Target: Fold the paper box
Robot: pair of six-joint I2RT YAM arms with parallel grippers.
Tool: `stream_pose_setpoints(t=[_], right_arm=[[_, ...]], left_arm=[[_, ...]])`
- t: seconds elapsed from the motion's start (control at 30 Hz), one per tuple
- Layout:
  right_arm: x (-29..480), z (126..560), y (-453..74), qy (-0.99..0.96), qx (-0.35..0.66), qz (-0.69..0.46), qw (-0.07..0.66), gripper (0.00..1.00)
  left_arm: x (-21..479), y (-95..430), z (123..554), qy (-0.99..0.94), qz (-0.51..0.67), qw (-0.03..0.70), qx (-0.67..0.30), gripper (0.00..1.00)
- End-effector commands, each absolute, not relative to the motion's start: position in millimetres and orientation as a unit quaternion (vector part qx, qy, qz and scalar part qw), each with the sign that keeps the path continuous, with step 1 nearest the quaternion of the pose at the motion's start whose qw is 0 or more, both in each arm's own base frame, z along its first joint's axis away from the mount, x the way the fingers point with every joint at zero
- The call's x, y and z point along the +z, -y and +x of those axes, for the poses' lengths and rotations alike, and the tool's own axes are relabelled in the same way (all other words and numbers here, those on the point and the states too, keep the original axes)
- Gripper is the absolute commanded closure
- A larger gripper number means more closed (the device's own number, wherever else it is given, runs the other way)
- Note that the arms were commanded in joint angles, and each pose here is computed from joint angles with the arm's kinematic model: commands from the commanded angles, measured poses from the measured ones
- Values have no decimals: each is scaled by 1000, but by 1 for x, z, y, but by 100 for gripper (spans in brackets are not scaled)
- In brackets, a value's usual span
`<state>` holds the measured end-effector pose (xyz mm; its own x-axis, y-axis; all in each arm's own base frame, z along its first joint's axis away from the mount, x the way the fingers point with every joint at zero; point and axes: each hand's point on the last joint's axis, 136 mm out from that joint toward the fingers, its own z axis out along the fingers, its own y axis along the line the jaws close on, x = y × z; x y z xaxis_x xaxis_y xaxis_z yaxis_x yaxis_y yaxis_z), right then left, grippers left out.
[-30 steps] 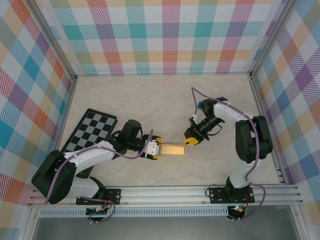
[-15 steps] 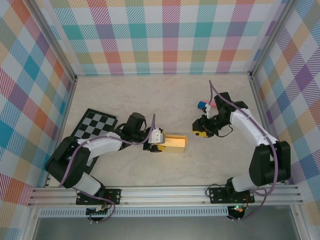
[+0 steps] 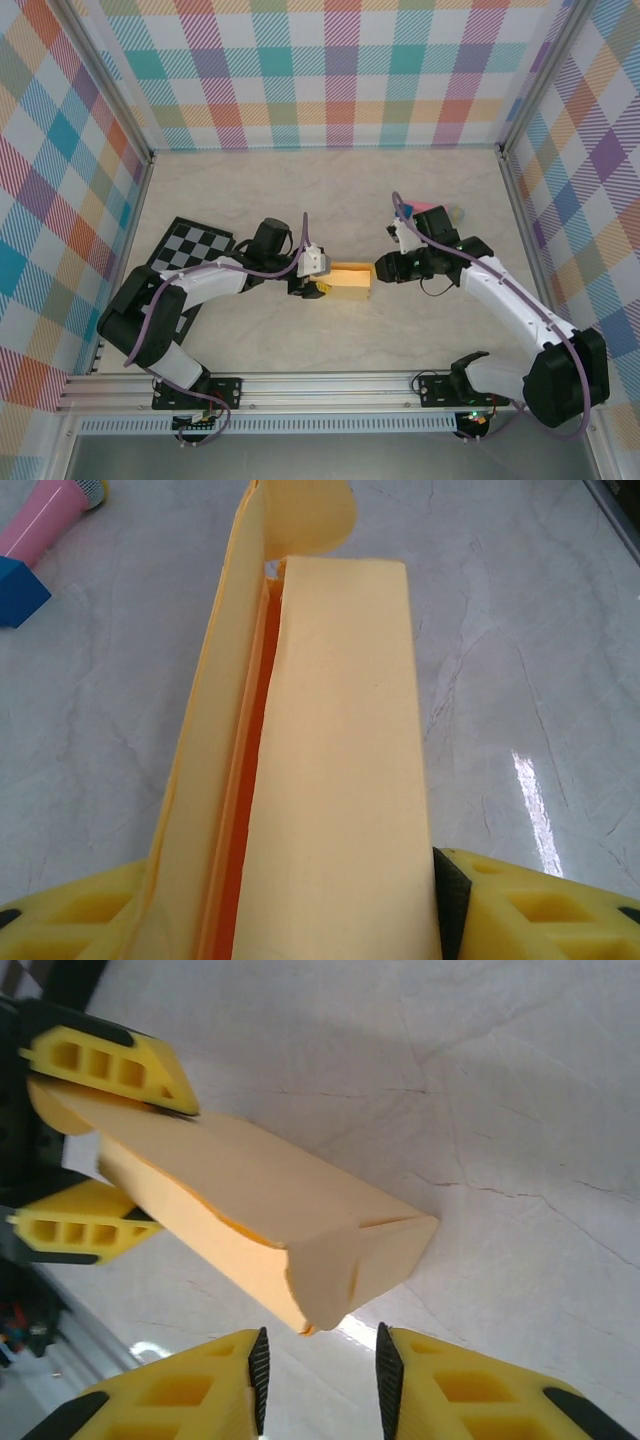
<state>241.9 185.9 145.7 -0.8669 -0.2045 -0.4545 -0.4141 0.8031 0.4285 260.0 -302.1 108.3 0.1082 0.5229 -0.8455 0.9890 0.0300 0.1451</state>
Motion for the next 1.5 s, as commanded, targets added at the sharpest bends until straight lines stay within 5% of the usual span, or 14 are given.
stream_pose_setpoints(t=[0.0, 0.27, 0.9, 1.47], right_arm=[[154, 265, -193, -916, 242, -191, 256, 69], [152, 264, -208, -918, 249, -203, 232, 76], [157, 267, -214, -905, 253, -227, 256, 68], [142, 287, -226, -907, 202, -255, 266, 87]], left_arm=[[111, 302, 262, -604, 618, 398, -307, 39], [111, 303, 270, -622, 593, 410, -305, 39], [103, 300, 274, -644, 579, 405, -293, 40], [102, 302, 279, -654, 567, 406, -294, 39]])
